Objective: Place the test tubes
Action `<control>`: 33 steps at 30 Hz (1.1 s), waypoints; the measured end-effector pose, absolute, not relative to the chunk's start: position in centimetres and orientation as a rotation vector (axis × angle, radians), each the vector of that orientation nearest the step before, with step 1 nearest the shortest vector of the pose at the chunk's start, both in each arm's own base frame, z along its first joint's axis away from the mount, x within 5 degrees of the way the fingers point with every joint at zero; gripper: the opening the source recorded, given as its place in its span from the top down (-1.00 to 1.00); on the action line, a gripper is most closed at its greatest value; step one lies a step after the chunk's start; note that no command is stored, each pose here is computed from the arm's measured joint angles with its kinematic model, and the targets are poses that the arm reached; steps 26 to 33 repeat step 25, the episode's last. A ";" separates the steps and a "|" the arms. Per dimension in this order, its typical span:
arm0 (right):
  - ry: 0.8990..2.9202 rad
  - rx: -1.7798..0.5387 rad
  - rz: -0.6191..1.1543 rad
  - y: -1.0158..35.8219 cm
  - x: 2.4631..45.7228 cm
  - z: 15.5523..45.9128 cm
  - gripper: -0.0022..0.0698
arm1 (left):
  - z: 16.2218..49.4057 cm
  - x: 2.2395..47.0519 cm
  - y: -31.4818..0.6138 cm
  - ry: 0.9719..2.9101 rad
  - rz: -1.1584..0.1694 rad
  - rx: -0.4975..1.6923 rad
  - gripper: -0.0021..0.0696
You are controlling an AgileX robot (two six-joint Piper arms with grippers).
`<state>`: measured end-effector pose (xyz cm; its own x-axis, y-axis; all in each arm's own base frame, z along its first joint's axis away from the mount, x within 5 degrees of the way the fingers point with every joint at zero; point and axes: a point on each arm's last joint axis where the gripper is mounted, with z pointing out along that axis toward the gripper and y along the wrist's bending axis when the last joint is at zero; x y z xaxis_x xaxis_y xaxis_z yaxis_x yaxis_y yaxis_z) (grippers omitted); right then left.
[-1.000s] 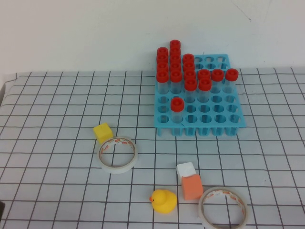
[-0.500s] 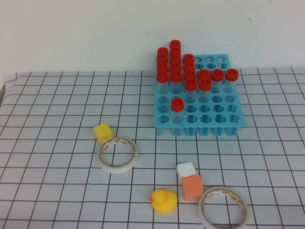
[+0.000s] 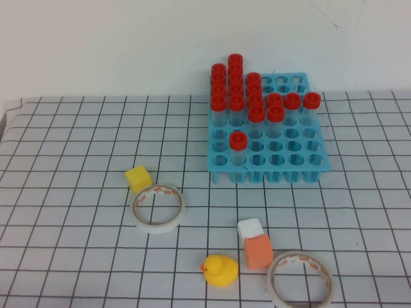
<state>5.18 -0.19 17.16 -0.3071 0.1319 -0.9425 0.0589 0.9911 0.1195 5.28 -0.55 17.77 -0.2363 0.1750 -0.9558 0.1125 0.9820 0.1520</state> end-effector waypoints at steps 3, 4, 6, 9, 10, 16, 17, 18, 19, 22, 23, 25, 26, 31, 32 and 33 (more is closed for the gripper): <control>1.884 0.138 0.073 -0.2 5.2 17.2 0.94 | 17.8 5.3 -0.6 1.814 0.056 0.208 0.95; 1.884 0.138 0.073 -0.2 5.2 17.2 0.94 | 17.8 5.3 -0.6 1.814 0.055 0.206 0.95; 1.884 0.138 0.073 -0.2 5.2 17.2 0.94 | 17.8 5.3 -0.6 1.815 0.045 0.193 0.95; 1.884 0.138 0.073 -0.2 5.2 17.2 0.94 | 17.8 5.3 -0.6 1.820 0.009 0.152 0.95; 1.884 0.138 0.073 -0.2 5.2 17.2 0.94 | 17.8 5.3 -0.6 1.821 0.004 0.145 0.95; 1.884 0.138 0.073 -0.2 5.2 17.2 0.94 | 17.8 5.3 -0.6 1.822 -0.011 0.127 0.95; 1.884 0.138 0.073 -0.2 5.2 17.2 0.94 | 17.8 5.3 -0.6 1.822 -0.011 0.127 0.95; 1.884 0.138 0.073 -0.2 5.2 17.2 0.94 | 17.8 5.3 -0.6 1.822 -0.011 0.127 0.95; 1.884 0.138 0.073 -0.2 5.2 17.2 0.94 | 17.8 5.3 -0.6 1.822 -0.011 0.127 0.95; 1.884 0.138 0.073 -0.2 5.2 17.2 0.94 | 17.8 5.3 -0.6 1.822 -0.009 0.129 0.95; 1.884 0.138 0.073 -0.2 5.2 17.2 0.94 | 17.8 5.3 -0.6 1.822 -0.009 0.129 0.95; 1.884 0.138 0.073 -0.2 5.2 17.2 0.94 | 17.8 5.3 -0.6 1.822 -0.009 0.129 0.95; 1.884 0.138 0.073 -0.2 5.2 17.2 0.94 | 17.8 5.3 -0.6 1.822 -0.009 0.129 0.95; 1.884 0.138 0.073 -0.2 5.2 17.2 0.94 | 17.8 5.3 -0.6 1.822 -0.009 0.129 0.95; 1.884 0.138 0.073 -0.2 5.2 17.2 0.94 | 17.8 5.3 -0.6 1.822 -0.009 0.129 0.95; 1.884 0.138 0.073 -0.2 5.2 17.2 0.94 | 17.8 5.3 -0.6 1.822 -0.009 0.129 0.95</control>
